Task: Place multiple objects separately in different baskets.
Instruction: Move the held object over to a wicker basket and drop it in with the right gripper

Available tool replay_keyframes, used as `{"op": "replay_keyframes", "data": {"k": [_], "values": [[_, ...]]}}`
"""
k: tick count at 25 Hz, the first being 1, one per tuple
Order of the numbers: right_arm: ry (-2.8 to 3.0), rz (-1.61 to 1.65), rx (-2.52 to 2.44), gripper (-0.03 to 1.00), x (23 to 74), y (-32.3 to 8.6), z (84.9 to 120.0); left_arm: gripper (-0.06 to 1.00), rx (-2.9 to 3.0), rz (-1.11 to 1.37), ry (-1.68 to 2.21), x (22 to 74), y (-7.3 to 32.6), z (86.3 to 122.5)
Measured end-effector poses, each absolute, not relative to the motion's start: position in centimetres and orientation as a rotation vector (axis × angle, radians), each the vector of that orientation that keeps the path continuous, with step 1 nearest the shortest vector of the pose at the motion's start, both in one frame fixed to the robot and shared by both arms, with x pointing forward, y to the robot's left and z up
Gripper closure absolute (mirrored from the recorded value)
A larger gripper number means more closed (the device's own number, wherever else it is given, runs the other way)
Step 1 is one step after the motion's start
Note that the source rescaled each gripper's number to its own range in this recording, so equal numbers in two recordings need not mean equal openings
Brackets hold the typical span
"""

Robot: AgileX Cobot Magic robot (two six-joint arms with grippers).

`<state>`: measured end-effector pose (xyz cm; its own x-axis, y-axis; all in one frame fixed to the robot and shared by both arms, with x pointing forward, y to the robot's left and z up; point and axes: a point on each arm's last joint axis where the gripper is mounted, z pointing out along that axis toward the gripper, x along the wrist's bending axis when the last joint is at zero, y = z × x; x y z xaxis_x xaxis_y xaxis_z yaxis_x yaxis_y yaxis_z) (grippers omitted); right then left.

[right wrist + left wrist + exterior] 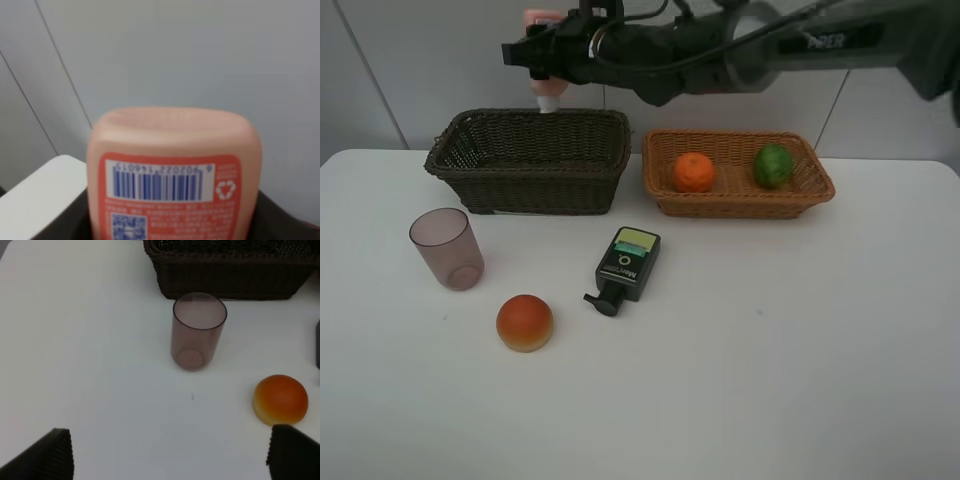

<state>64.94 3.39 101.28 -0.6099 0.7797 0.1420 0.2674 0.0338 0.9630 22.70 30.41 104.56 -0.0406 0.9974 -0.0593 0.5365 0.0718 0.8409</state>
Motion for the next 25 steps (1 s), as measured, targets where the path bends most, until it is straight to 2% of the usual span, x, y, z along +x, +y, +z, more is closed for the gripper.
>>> {"op": "replay_keyframes", "data": {"k": [6,11,22,24,25], "values": [[1.947,1.53,1.11,0.95,66.2,3.3,96.0,-0.06,1.546,0.85,1.663,22.7,30.4,104.6],[1.972,1.491,1.144,0.95,66.8,3.0,93.4,-0.06,1.546,0.85,1.663,22.7,30.4,104.6],[1.998,1.441,1.181,0.96,67.1,2.5,92.0,-0.06,1.546,0.85,1.663,22.7,30.4,104.6],[2.013,1.417,1.194,0.86,67.1,2.4,91.8,-0.06,1.546,0.85,1.663,22.7,30.4,104.6],[2.018,1.409,1.198,0.76,67.1,2.4,91.8,-0.06,1.546,0.85,1.663,22.7,30.4,104.6]]}}
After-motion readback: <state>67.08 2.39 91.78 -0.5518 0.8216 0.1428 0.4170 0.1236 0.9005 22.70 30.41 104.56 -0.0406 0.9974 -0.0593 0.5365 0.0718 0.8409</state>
